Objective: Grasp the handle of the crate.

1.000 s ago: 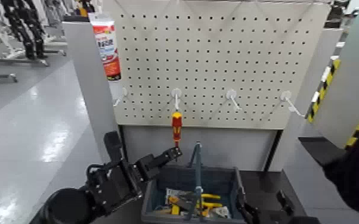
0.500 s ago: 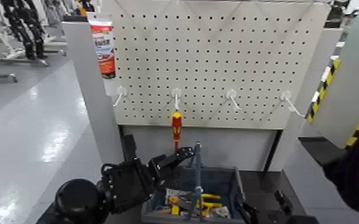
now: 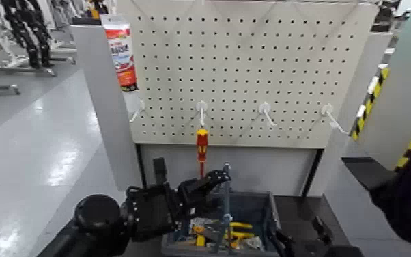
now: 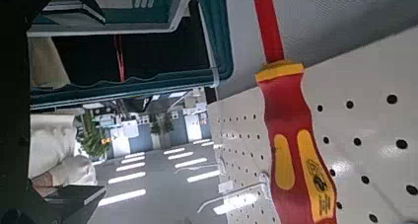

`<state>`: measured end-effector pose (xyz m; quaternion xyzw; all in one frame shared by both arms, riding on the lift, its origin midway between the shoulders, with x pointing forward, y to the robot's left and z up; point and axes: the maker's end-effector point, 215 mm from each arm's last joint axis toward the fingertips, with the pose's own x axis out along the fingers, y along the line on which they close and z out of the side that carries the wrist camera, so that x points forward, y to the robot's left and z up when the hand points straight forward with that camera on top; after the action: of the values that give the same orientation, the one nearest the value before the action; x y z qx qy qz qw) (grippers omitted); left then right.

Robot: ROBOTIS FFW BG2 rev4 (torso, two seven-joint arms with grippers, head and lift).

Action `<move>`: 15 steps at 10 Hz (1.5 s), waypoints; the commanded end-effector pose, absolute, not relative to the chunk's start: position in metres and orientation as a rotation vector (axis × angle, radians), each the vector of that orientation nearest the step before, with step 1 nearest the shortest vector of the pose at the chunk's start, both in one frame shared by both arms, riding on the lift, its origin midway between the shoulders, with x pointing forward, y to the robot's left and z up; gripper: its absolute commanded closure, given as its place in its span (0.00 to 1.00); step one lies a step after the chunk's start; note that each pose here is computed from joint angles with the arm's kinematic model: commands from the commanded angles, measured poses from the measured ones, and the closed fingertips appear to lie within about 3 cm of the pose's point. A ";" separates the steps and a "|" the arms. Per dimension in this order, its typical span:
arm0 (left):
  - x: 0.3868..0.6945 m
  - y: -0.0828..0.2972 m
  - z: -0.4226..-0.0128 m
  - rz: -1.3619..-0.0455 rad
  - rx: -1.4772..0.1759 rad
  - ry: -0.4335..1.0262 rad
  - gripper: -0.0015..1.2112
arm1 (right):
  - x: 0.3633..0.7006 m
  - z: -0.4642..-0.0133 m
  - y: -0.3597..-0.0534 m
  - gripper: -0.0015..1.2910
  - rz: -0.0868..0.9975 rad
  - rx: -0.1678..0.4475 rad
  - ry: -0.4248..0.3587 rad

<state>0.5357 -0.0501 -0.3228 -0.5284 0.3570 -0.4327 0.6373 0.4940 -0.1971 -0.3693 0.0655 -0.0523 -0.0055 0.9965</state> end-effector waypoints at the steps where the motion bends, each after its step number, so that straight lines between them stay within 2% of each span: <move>1: 0.537 -0.057 -0.322 -1.002 -1.242 0.831 0.09 | 0.495 -0.369 -0.195 0.10 -0.008 0.134 -0.107; 3: 0.536 -0.061 -0.321 -1.014 -1.250 0.843 0.10 | 0.496 -0.368 -0.194 0.10 -0.004 0.136 -0.111; 4: 0.534 -0.063 -0.325 -1.014 -1.259 0.857 0.14 | 0.496 -0.367 -0.195 0.10 -0.006 0.138 -0.114; 5: 0.533 -0.063 -0.328 -1.008 -1.276 0.867 0.35 | 0.495 -0.367 -0.195 0.10 -0.007 0.139 -0.115; 6: 0.532 -0.063 -0.330 -1.002 -1.296 0.874 0.59 | 0.495 -0.367 -0.196 0.10 -0.009 0.139 -0.115; 7: 0.531 -0.064 -0.333 -0.998 -1.306 0.879 0.64 | 0.495 -0.367 -0.196 0.10 -0.009 0.140 -0.116; 9: 0.531 -0.065 -0.334 -0.997 -1.317 0.876 0.79 | 0.495 -0.367 -0.196 0.10 -0.009 0.139 -0.116; 10: 0.531 -0.065 -0.336 -0.994 -1.321 0.878 0.81 | 0.495 -0.367 -0.196 0.10 -0.008 0.139 -0.116; 11: 0.531 -0.065 -0.337 -0.989 -1.327 0.874 0.94 | 0.495 -0.367 -0.197 0.10 -0.009 0.139 -0.118; 15: 0.530 -0.067 -0.338 -0.989 -1.363 0.854 0.94 | 0.495 -0.368 -0.198 0.10 -0.009 0.137 -0.117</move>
<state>0.5302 -0.0662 -0.3382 -0.5832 0.3678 -0.4244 0.5869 0.4945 -0.1974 -0.3676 0.0691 -0.0582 -0.0044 0.9959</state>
